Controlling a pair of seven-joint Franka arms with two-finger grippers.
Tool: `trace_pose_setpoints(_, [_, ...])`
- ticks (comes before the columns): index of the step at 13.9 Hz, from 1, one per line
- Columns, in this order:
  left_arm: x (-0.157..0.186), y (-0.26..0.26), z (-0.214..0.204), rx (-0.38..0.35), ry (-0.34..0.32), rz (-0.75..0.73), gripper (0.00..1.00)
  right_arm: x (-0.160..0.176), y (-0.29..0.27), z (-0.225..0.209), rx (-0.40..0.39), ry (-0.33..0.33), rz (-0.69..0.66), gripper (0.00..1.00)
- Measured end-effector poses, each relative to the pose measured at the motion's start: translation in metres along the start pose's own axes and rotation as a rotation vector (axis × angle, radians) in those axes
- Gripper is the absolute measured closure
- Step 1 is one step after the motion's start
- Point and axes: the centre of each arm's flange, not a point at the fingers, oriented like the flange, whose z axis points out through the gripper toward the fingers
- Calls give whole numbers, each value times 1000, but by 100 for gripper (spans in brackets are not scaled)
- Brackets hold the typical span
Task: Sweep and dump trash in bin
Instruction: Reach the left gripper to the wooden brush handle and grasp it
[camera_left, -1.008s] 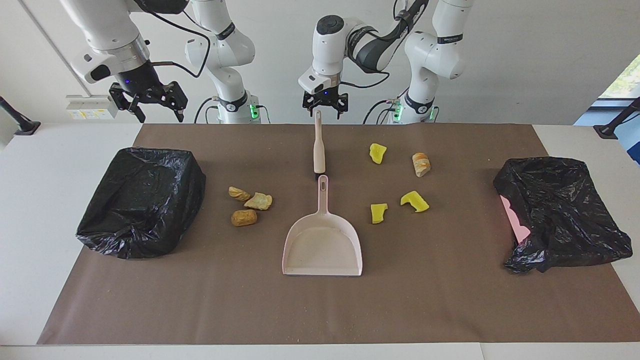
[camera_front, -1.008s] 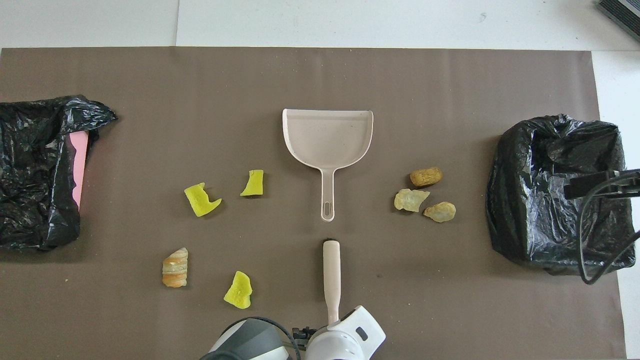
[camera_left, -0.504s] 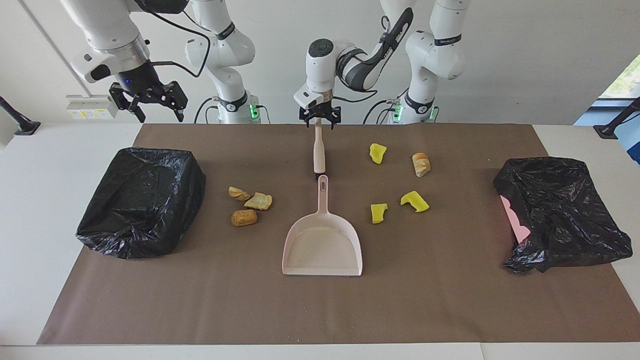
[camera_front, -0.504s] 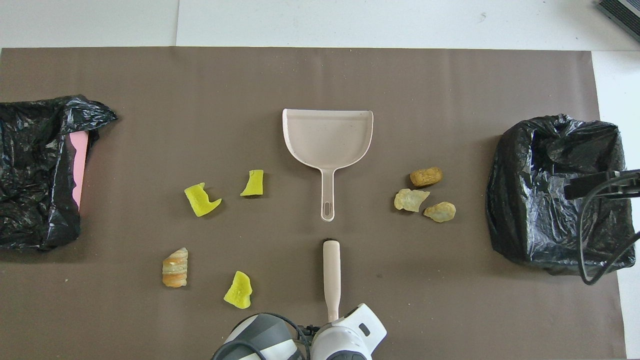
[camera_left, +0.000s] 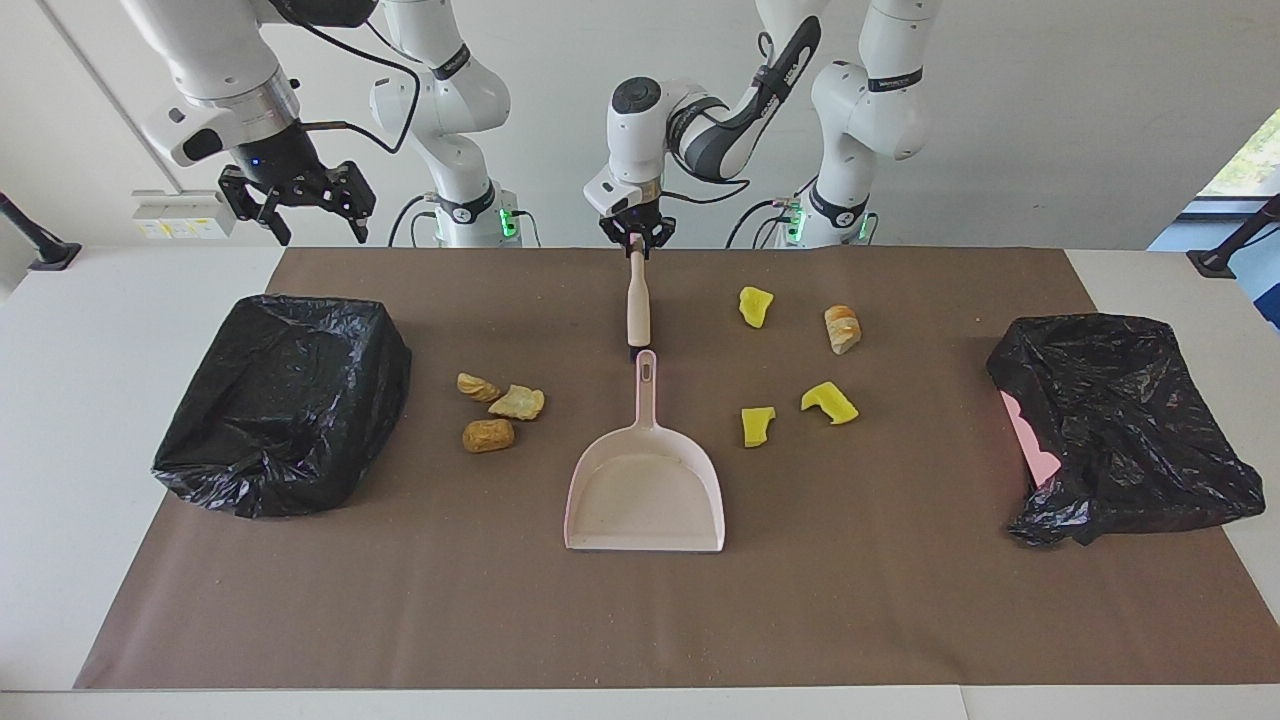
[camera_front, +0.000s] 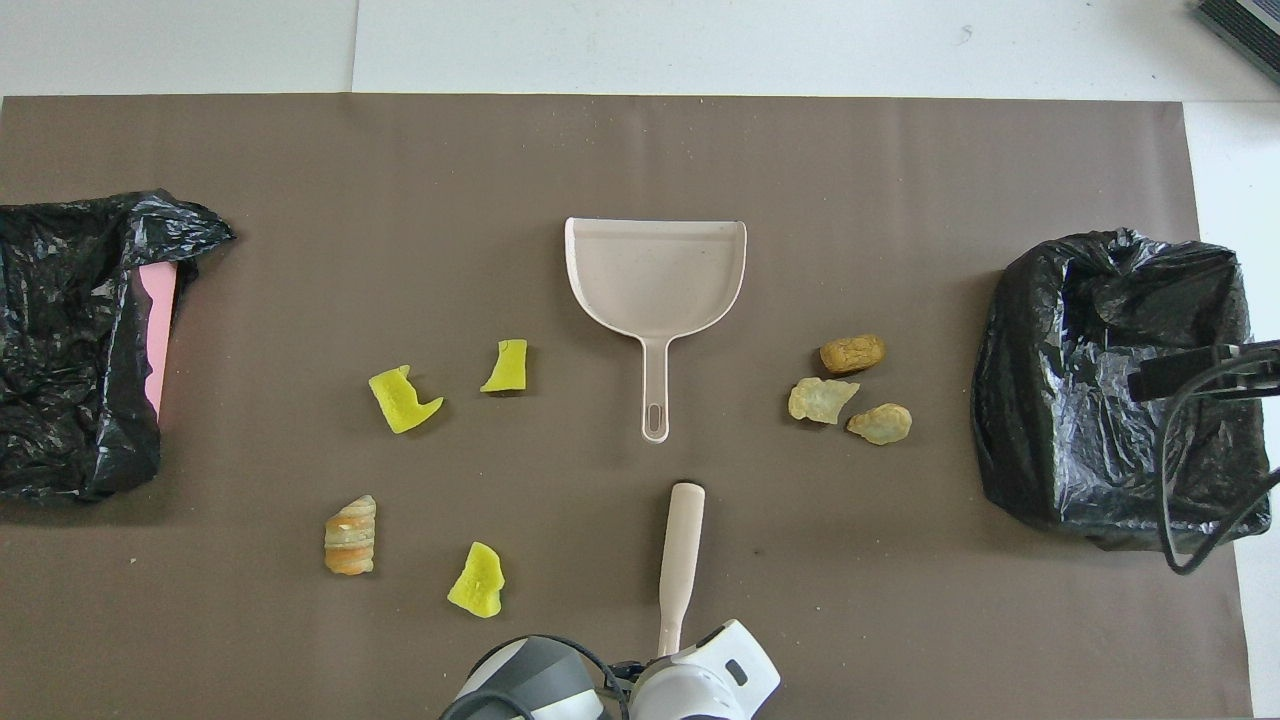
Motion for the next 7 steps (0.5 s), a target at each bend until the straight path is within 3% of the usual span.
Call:
trace_pose_setpoints(4, [1, -2, 1, 12, -10, -3, 73, 0, 0, 0, 0, 0, 0, 0])
trace_pose_setpoints(7, [7, -22, -11, 64, -65, 9, 73, 0, 0, 0, 0, 0, 0, 0])
